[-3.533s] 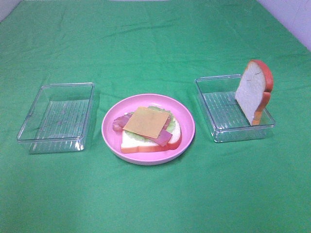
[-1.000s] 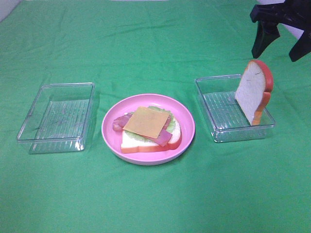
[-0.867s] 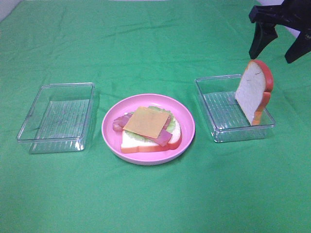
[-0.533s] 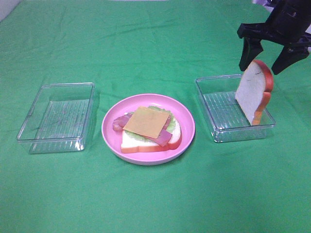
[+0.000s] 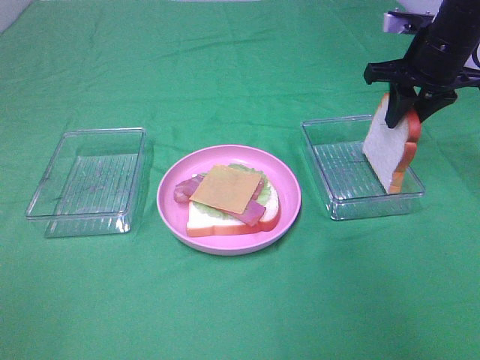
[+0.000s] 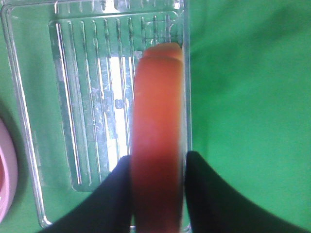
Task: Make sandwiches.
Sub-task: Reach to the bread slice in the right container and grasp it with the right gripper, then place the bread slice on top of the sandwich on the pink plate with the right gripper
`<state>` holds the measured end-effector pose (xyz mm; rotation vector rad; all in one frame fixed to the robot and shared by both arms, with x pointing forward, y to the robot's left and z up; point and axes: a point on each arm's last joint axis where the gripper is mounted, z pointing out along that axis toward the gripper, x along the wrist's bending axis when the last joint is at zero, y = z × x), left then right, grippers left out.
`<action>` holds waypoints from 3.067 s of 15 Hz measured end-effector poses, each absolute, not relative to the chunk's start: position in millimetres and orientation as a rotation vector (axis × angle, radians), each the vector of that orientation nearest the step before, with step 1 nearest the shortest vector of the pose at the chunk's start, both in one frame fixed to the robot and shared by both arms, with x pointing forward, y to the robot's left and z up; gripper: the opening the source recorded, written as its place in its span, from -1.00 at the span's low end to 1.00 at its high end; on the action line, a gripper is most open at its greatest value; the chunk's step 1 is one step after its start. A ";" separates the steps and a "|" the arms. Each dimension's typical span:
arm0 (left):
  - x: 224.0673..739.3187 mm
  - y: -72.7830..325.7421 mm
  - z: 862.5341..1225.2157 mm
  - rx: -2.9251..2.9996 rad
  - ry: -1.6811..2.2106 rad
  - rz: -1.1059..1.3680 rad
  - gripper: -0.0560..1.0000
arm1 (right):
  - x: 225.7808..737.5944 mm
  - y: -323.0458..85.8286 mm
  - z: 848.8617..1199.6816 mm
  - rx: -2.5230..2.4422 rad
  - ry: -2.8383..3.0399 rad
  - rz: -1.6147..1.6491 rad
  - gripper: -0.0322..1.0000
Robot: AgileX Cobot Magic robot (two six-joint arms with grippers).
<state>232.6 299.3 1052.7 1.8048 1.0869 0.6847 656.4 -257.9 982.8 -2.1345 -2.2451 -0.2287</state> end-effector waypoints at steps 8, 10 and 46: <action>232.6 299.3 1052.7 1.805 1.087 0.685 0.62 | 650.5 -257.4 1008.0 -2.150 -2.263 -0.308 -0.55; 232.6 299.3 1052.7 1.805 1.087 0.685 0.62 | 642.6 -255.0 1030.5 -2.151 -2.253 -0.389 -0.55; 232.6 299.3 1052.7 1.805 1.087 0.685 0.62 | 573.1 -115.3 920.8 -1.706 -1.540 -1.057 -0.55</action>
